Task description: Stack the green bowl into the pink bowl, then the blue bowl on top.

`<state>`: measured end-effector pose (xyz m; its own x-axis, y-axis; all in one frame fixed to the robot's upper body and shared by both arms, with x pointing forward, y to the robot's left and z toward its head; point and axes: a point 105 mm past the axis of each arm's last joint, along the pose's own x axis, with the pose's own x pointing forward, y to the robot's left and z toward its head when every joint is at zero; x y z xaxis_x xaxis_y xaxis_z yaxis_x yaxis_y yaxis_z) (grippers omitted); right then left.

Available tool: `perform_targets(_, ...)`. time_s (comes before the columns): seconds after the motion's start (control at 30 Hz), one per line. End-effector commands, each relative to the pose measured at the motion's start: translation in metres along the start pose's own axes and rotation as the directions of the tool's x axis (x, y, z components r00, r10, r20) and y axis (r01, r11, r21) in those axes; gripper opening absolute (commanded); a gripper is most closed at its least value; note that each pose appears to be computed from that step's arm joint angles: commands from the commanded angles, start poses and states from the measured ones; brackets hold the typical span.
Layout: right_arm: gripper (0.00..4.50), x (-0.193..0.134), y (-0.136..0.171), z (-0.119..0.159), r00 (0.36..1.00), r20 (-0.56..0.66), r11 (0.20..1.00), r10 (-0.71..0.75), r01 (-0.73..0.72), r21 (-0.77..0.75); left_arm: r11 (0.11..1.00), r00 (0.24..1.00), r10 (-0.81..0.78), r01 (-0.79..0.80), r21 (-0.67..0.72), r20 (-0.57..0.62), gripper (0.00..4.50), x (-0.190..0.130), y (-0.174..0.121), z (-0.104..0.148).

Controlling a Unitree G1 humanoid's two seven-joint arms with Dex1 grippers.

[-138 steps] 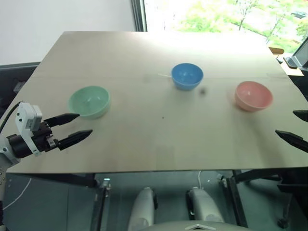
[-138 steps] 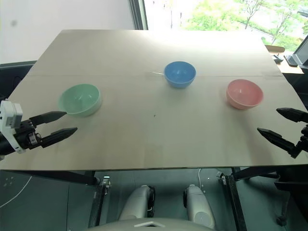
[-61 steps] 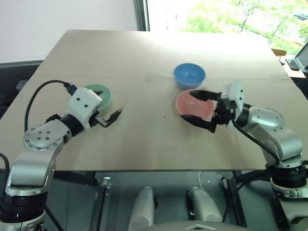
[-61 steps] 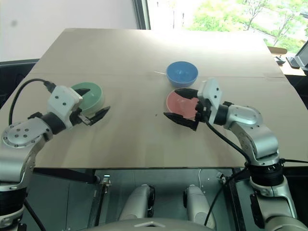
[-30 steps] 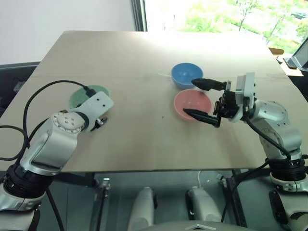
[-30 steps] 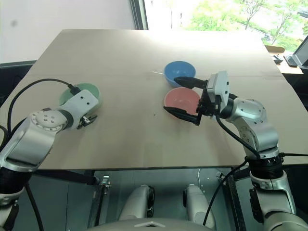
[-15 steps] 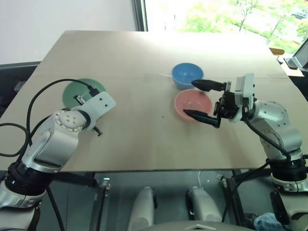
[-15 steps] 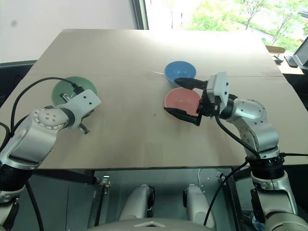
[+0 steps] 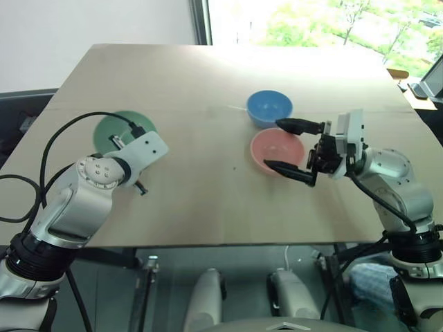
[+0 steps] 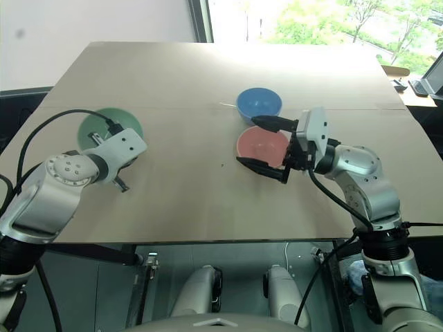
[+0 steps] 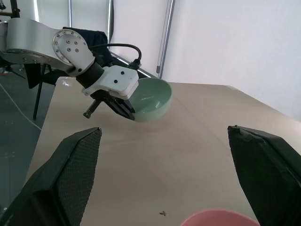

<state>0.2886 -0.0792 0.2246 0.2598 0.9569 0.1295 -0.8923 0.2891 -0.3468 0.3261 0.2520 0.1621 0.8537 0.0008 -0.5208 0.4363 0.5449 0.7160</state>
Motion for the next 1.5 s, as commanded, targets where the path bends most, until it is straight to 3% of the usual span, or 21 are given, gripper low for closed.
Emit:
perform_targets(0.03, 4.50, 0.000, 0.003, 0.009, 1.000, 0.026, 0.999, 0.009, -0.008, -0.050, 0.997, 0.997, 0.057, -0.059, 0.041, 0.044, 0.02, -0.008, 0.014, 0.011)
perform_targets(1.3, 4.50, 0.003, 0.004, 0.007, 0.999, 0.037, 0.998, 0.009, -0.007, -0.068, 0.998, 0.997, 0.037, -0.040, 0.049, 0.066, 0.02, -0.001, 0.005, 0.012)
perform_targets(1.37, 4.50, 0.004, 0.004, 0.006, 0.999, 0.039, 0.998, 0.008, -0.005, -0.068, 0.997, 0.996, 0.045, -0.049, 0.051, 0.078, 0.02, -0.001, 0.006, 0.014)
perform_targets(1.5, 4.50, 0.002, 0.002, 0.004, 0.999, 0.031, 0.997, -0.006, 0.008, -0.071, 0.995, 0.972, 0.024, -0.047, 0.091, 0.232, 0.02, -0.005, 0.011, 0.042)
